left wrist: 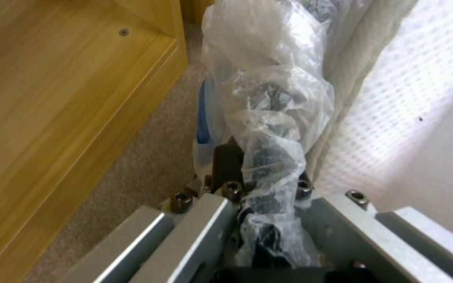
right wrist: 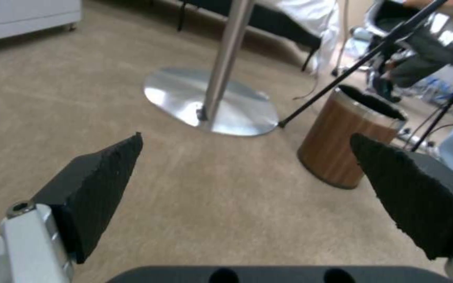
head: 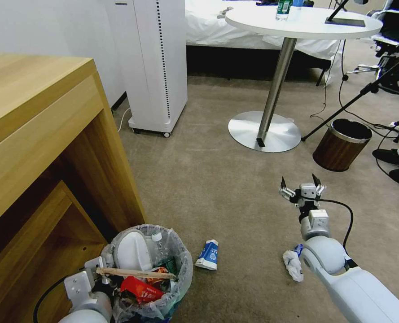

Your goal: Pick up the trash bin and place the garbage on the floor into it.

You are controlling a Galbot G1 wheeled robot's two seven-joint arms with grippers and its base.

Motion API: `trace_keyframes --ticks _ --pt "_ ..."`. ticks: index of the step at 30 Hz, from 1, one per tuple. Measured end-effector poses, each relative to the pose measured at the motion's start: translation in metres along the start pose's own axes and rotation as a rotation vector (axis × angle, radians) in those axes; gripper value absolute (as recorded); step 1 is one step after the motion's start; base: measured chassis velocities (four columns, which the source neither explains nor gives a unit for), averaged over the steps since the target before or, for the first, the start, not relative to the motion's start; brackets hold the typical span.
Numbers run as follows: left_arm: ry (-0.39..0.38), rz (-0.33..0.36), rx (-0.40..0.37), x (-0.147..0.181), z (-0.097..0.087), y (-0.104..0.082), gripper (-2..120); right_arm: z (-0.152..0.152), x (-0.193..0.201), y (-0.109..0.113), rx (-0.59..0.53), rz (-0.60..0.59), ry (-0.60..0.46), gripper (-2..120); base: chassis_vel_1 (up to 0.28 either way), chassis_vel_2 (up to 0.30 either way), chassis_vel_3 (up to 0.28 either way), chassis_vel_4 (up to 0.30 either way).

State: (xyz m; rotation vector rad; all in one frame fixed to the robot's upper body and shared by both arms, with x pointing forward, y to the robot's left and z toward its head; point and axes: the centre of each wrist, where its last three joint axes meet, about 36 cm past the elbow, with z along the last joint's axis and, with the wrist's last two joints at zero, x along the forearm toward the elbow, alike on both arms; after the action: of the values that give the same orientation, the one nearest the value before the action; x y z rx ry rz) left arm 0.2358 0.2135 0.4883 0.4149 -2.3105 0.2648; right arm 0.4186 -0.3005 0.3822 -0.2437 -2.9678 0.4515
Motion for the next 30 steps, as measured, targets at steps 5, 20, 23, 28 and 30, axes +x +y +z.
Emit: trace_keyframes --ticks 5,20,23,28,30 --pt "0.004 -0.009 -0.001 -0.001 0.001 0.001 0 -0.013 -0.003 0.002 0.064 -0.028 0.091 100 0.0 0.0 0.0 0.0" --pt "0.002 -0.013 -0.008 -0.008 0.004 0.0 0 -0.007 0.019 0.005 0.127 0.004 0.308 100 0.0 0.0 0.0 0.0" --pt "0.006 -0.013 -0.013 -0.01 0.005 -0.001 0 -0.006 0.021 0.016 0.06 -0.047 0.245 100 0.0 0.0 0.0 0.0" --pt "0.005 -0.014 -0.017 -0.01 0.005 0.0 0 0.004 0.019 0.024 0.041 -0.092 0.146 100 0.0 0.0 0.0 0.0" --pt "0.007 -0.014 -0.019 -0.009 0.006 0.0 0 0.005 0.019 0.024 0.06 -0.091 0.145 100 0.0 0.0 0.0 0.0"
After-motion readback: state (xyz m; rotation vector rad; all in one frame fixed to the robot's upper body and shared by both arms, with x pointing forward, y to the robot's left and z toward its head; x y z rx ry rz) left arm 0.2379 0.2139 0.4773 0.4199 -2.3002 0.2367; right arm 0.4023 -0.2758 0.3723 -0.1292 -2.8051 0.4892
